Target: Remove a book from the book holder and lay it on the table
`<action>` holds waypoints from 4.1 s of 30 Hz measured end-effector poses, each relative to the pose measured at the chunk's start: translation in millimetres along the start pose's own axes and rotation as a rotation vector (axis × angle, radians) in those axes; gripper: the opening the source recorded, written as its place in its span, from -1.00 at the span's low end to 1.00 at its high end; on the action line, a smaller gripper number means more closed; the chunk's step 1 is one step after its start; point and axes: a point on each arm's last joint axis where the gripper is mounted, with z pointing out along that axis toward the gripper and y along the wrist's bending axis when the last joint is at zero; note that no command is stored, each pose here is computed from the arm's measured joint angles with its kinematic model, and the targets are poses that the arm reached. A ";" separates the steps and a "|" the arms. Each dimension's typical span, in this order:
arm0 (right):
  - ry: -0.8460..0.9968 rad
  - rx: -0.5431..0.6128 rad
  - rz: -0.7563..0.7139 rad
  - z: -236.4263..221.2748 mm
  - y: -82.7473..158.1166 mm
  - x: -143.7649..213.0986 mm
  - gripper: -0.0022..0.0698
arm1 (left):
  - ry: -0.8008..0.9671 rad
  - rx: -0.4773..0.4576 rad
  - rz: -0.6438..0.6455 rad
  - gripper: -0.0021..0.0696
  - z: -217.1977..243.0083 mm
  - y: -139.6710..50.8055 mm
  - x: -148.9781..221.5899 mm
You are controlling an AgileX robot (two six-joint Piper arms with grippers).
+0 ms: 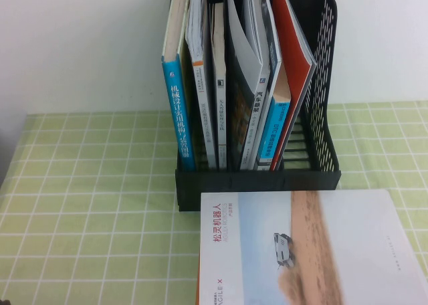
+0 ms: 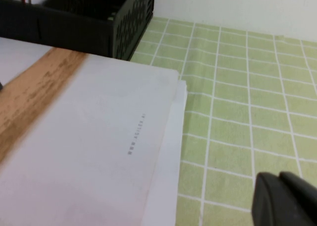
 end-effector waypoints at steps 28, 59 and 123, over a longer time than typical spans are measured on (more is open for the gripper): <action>-0.022 -0.015 0.048 0.0 1.3 -2.0 -0.95 | -0.014 0.008 -0.019 -0.95 0.0 -0.7 -1.3; -0.921 0.251 0.474 -41.5 -37.4 -70.7 -0.95 | -0.991 0.033 -0.576 -0.95 -39.7 20.9 -72.0; -0.352 -0.025 0.293 77.4 -44.7 -260.0 -0.95 | 0.068 0.443 0.151 -0.95 65.4 -83.3 -245.9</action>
